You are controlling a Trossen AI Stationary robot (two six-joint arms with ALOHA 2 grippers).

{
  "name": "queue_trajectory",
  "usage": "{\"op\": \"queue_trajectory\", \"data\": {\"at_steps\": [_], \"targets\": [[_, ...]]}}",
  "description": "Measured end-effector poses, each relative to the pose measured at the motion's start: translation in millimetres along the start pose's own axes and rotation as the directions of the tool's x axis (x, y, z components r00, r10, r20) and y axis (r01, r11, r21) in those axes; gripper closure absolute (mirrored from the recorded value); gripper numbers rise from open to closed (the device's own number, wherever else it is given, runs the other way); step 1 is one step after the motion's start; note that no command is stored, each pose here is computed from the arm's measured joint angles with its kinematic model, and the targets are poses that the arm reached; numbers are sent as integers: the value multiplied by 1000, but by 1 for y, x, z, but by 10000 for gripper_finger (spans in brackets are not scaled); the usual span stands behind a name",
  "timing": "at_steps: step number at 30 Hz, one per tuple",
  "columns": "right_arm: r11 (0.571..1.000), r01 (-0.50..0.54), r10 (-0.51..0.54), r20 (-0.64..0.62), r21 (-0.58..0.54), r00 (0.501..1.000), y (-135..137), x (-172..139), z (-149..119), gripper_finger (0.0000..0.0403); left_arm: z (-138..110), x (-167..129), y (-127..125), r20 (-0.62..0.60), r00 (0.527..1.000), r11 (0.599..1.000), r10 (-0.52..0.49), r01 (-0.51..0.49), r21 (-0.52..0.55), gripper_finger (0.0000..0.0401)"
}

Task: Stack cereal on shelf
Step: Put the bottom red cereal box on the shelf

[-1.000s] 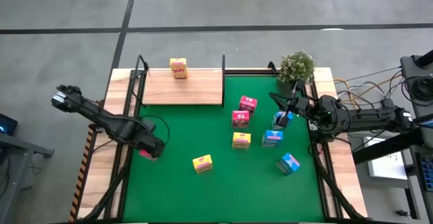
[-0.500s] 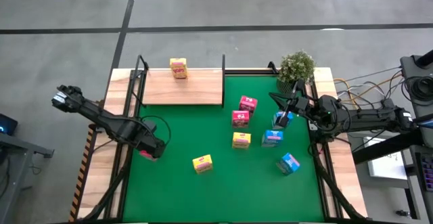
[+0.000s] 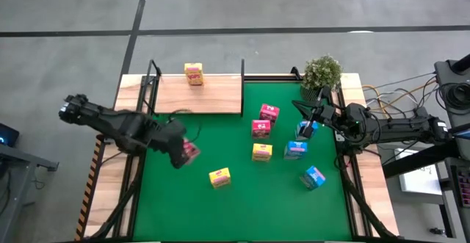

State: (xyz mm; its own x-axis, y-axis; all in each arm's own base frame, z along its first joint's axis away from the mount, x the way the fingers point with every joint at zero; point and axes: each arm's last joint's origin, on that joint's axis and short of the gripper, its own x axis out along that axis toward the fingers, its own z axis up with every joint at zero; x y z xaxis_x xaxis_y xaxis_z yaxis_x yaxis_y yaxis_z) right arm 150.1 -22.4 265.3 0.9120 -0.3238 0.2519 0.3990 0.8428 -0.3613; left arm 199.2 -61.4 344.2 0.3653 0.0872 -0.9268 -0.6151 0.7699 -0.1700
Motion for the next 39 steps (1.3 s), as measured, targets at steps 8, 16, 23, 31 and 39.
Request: {"op": "queue_trajectory", "data": {"at_steps": [8, 16, 23, 31, 39], "targets": [[1000, 0, 0, 0, 3, 1000, 0, 0, 0, 394, 79, -24, -14, 114, 993, 935, -7, -34, 354, 232], [1000, -2, 2, -5, -1, 1000, 0, 0, 0, 394, 136, -32, -1, 60, 991, 769, 122, -133, 626, 232], [1000, -3, 3, -7, -4, 1000, 0, 0, -1, 394, 182, -33, 24, 133, 981, 656, 143, -195, 729, 232], [1000, -4, 4, -8, -7, 1000, 0, 0, -1, 394, 232, -16, 72, 165, 976, 733, 142, -215, 646, 232], [1000, -8, 7, -17, -26, 1000, 1, 1, -2, 394, 252, -4, 110, 174, 978, 771, 114, -198, 605, 232]]}}
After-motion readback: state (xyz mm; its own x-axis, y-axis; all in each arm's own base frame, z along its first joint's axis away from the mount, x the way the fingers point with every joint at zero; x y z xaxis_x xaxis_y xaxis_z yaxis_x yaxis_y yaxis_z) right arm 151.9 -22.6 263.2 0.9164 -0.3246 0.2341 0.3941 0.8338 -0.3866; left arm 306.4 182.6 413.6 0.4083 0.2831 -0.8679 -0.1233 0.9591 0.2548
